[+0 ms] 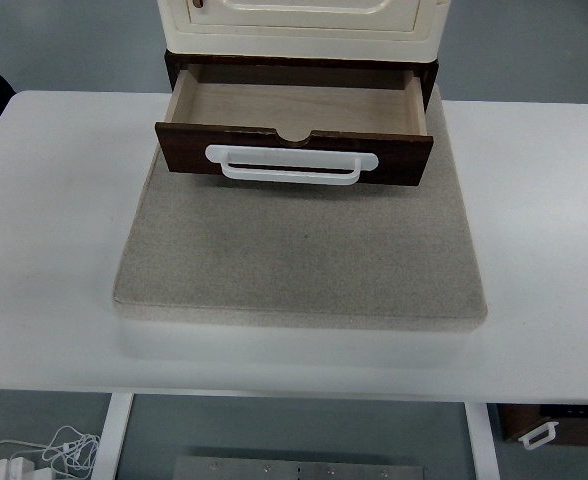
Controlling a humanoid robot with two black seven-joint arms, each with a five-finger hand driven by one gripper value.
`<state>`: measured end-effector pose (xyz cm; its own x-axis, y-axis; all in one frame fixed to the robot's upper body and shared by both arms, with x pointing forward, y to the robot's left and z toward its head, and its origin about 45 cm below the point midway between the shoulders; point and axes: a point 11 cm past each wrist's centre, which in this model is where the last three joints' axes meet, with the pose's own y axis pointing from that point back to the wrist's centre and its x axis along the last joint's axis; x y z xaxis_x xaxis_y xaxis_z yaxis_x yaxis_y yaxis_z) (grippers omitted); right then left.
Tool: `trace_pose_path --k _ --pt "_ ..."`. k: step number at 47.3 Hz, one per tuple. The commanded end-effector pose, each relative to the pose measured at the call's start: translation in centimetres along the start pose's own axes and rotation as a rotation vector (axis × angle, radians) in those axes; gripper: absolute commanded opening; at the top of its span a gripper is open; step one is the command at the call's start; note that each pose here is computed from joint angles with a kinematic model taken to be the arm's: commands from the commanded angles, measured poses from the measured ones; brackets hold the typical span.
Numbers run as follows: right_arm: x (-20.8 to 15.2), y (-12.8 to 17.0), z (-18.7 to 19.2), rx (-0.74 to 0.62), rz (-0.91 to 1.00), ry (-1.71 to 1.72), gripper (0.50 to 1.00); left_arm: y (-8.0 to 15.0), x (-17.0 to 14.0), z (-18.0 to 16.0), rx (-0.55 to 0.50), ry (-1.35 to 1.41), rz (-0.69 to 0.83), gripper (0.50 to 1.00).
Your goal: Close drawer under combined cabinet
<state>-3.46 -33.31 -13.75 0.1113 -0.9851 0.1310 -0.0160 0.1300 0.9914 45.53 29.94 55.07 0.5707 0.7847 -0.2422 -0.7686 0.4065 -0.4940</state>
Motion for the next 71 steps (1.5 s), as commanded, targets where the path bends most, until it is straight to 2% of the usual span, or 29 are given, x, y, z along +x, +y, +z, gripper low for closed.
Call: trace_pose_path --k 1,8,13,34,48,57,64,71 --pt "0.0 0.0 0.0 0.000 0.000 0.000 0.952 -0.1 -2.4 -0.4 0.030 -0.036 -0.070 1.000" --pt "0.0 0.0 0.1 -0.001 0.000 0.000 0.952 0.2 -6.5 -1.8 0.099 -0.087 -0.168 1.000" --pt "0.0 0.0 0.0 0.000 0.000 0.000 0.952 0.7 -8.9 -4.1 0.183 -0.138 -0.237 1.000" --pt "0.0 0.0 0.0 0.000 0.000 0.000 0.952 3.7 -14.4 -10.9 0.465 -0.328 -0.461 1.000" --pt "0.0 0.0 0.0 0.000 0.000 0.000 0.952 7.3 -16.5 -15.0 0.717 -0.427 -0.601 1.000" --pt "0.0 0.0 0.0 0.000 0.000 0.000 0.952 9.6 -17.5 -16.9 0.822 -0.427 -0.761 1.000" --pt "0.0 0.0 0.0 0.000 0.000 0.000 0.952 11.6 -16.8 -18.6 0.964 -0.549 -0.854 1.000" --pt "0.0 0.0 0.0 0.000 0.000 0.000 0.952 13.1 -15.2 -20.6 1.125 -0.618 -0.843 1.000"
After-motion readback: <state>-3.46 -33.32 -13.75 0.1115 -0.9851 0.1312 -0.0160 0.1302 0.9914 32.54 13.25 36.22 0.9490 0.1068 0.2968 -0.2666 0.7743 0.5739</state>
